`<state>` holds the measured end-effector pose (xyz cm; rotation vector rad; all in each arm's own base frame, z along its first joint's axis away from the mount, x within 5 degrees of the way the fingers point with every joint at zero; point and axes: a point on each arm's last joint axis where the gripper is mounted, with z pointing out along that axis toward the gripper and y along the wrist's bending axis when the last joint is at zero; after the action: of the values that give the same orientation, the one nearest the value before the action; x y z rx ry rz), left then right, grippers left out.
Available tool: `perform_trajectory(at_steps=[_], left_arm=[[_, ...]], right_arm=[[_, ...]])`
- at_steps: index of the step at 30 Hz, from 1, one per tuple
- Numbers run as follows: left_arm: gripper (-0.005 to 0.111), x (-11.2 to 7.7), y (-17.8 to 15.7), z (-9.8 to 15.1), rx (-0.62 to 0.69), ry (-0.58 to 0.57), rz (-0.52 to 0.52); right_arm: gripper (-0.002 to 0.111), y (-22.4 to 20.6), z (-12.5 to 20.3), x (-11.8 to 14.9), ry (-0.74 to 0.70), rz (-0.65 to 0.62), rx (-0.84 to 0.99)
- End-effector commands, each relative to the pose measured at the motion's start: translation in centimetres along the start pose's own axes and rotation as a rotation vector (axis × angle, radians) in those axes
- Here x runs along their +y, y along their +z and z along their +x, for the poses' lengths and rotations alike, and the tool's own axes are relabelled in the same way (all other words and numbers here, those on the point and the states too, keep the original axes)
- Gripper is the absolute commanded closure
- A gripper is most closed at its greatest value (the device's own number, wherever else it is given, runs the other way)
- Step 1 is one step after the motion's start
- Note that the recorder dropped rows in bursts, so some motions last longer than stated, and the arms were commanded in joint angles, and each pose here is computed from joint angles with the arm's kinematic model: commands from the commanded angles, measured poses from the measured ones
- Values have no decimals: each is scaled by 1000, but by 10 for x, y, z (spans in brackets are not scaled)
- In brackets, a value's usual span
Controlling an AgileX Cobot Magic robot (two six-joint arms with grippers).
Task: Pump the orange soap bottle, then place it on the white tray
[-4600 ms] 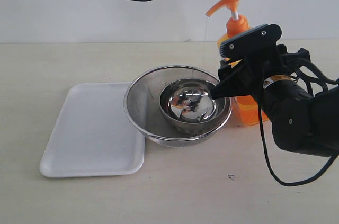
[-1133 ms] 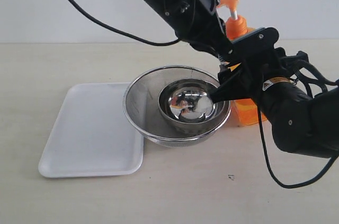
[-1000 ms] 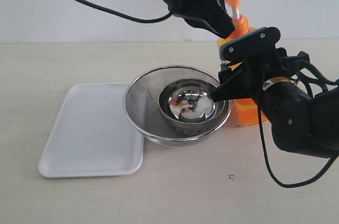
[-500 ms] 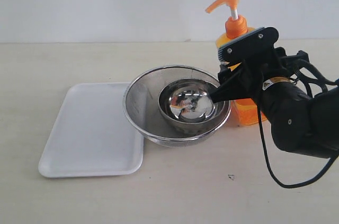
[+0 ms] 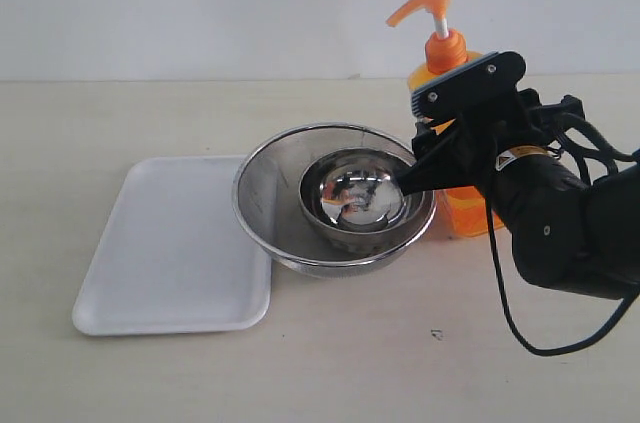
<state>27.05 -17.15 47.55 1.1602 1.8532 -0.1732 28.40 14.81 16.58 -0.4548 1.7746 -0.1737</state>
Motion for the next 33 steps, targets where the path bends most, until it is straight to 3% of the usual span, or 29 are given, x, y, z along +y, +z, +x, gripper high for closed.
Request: perform_trajectory(at_steps=[1,9,21,33], left_arm=[[102,3,-9,0,-24,-22,-24],[102,10,-12,-1,-38,-31,-107],[102,24,-51,5,-88,-103,-240],[102,11,-58,30,-198,-129,-317]], right_arm=[[108,0,3,1,-10,1,14],[108,0,3,1,-8,0,15],[108,0,0,-2,-9,25,-15],[108,0,0,-2,-10,25,-15]])
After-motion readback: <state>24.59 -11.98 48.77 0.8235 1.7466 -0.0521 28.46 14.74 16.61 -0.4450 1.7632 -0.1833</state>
